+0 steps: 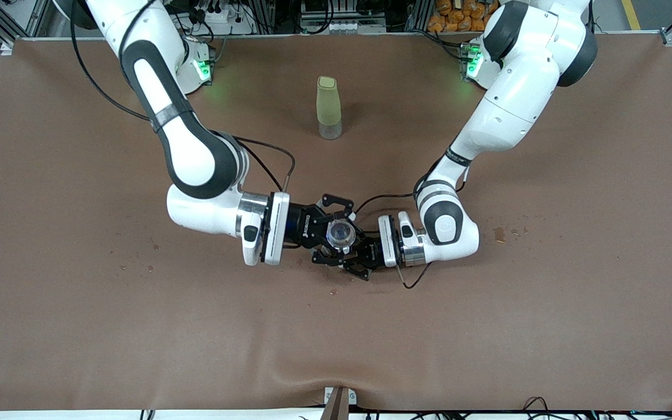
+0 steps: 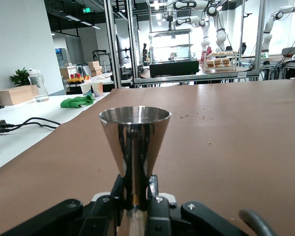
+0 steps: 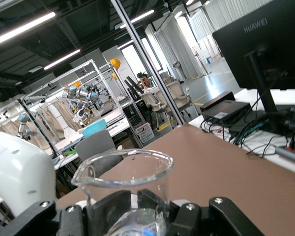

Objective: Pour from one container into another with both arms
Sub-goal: 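Tilt the beaker over the jigger with the right gripper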

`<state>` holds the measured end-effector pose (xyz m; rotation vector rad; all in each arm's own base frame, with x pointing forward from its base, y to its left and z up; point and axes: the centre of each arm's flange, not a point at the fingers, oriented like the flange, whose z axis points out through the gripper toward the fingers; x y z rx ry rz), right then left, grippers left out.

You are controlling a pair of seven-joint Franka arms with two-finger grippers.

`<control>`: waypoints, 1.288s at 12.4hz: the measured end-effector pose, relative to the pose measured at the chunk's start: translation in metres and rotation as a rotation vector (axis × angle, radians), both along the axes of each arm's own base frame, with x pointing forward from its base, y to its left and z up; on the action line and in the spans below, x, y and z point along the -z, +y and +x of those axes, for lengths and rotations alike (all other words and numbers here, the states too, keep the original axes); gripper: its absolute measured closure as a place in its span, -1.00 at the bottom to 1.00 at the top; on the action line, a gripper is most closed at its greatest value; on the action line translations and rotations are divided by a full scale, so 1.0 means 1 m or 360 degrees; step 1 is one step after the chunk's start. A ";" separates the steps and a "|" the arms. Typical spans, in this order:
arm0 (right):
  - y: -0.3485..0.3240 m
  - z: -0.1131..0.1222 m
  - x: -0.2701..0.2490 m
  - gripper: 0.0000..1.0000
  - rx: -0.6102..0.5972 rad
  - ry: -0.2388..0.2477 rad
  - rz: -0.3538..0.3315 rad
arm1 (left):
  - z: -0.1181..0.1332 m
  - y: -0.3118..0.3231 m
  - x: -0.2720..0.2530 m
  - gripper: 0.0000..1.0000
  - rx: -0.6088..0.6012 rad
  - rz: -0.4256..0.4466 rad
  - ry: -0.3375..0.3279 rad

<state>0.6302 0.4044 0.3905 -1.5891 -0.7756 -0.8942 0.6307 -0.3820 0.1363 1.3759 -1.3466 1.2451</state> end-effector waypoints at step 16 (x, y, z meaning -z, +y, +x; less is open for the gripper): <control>-0.004 -0.067 -0.002 0.71 0.0129 0.0892 -0.0004 | 0.000 -0.001 0.006 0.58 -0.0048 -0.0023 0.0020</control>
